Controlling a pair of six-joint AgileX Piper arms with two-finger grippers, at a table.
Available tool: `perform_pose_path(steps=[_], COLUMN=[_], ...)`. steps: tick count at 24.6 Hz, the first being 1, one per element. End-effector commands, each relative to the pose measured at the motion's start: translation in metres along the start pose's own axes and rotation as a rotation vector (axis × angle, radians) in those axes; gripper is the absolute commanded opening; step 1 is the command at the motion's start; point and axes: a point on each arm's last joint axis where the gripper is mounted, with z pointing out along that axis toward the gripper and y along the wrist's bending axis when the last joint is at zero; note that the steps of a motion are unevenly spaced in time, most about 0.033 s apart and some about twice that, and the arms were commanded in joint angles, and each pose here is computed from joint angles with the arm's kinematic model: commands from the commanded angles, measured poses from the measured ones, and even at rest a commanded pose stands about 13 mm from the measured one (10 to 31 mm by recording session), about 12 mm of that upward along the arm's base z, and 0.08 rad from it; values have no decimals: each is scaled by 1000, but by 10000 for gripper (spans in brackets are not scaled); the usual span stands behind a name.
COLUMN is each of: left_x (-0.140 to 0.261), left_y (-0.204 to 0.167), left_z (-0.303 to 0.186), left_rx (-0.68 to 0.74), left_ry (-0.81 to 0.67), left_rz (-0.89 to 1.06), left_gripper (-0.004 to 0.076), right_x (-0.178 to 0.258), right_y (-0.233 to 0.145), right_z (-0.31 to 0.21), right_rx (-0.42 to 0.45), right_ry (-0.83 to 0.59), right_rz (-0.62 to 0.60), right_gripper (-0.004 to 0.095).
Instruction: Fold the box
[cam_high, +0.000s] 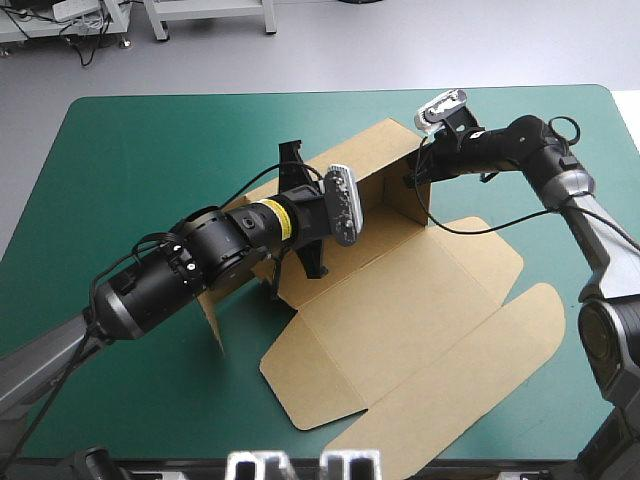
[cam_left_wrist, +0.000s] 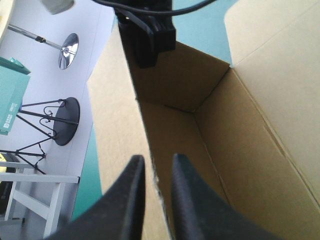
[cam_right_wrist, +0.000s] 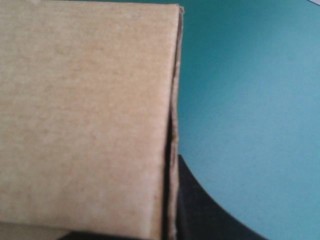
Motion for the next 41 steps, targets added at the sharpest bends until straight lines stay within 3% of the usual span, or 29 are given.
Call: perform_pose_path(steps=[1,9,17,31,33,37,41], left_x=[-1,60,144,168,168,168,168], left_y=[26,76,108,110,110,109,109], left_z=[-31,-46,-79,-86,-86,-86,-86], left_rx=[-122,-190,-178,-188,-188,-185,-176], left_ry=[-72,58,155,222,222,224,230], left_rz=[-93,-472,-965,-1075,-1075,-1076,-1070], left_gripper=[14,15,14,5,6,6,6], right_x=[-22,-41,-40,3,3,-10,-26], right_y=[4,9,2,-31,-32,-31,-26], right_z=[-30,-61,-85,12,13,4,-14], right_rx=[34,26,150,71,70,83,97], right_ry=[-49,84,304,502,504,451,382], right_rz=[-11,-15,31,197,197,219,233], right_gripper=[-17,-17,-17,-5,47,409,661])
